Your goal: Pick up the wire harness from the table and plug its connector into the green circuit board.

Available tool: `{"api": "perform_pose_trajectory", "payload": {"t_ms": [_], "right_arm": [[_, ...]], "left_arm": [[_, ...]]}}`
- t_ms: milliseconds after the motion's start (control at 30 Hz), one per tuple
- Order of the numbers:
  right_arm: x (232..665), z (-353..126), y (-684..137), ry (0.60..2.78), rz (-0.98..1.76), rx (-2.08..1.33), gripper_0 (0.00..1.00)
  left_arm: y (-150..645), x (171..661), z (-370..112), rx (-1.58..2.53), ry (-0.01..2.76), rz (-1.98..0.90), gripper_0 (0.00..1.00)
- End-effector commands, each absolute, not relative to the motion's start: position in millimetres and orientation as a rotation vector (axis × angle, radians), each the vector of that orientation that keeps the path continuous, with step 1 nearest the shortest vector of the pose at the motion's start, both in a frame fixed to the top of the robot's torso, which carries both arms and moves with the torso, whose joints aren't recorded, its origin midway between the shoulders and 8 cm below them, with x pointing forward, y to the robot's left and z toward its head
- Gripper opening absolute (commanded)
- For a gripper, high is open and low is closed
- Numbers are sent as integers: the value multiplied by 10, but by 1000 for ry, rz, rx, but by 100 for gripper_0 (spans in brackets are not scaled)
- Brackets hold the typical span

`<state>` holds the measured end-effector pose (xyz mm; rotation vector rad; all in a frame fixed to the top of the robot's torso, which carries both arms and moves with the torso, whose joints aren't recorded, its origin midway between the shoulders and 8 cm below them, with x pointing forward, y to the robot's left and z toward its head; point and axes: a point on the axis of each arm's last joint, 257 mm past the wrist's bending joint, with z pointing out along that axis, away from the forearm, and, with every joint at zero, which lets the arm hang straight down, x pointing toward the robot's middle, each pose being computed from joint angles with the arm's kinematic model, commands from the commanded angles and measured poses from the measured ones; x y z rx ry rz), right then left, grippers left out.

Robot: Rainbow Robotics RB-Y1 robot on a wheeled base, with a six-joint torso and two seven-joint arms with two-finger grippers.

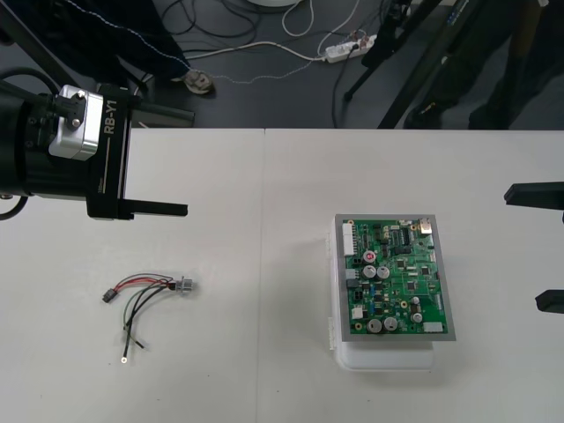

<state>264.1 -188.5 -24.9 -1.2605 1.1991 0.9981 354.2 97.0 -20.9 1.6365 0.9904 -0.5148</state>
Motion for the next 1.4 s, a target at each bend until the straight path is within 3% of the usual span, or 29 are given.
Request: {"api": "perform_pose_trajectory", "payload": {"t_ms": [33, 800, 1400], "right_arm": [[2646, -124, -1957, 1109, 962, -1226, 100], [2638, -11, -1752, 983, 969, -1289, 100], [2655, -67, -1631, 942, 948, -1344, 100]], "left_arm": [[1022, 3514, -250, 1663, 981, -498, 91], [1425, 3715, -705, 2117, 655, -15, 91], [1516, 3696, -1081, 2511, -70, 264, 91]]}}
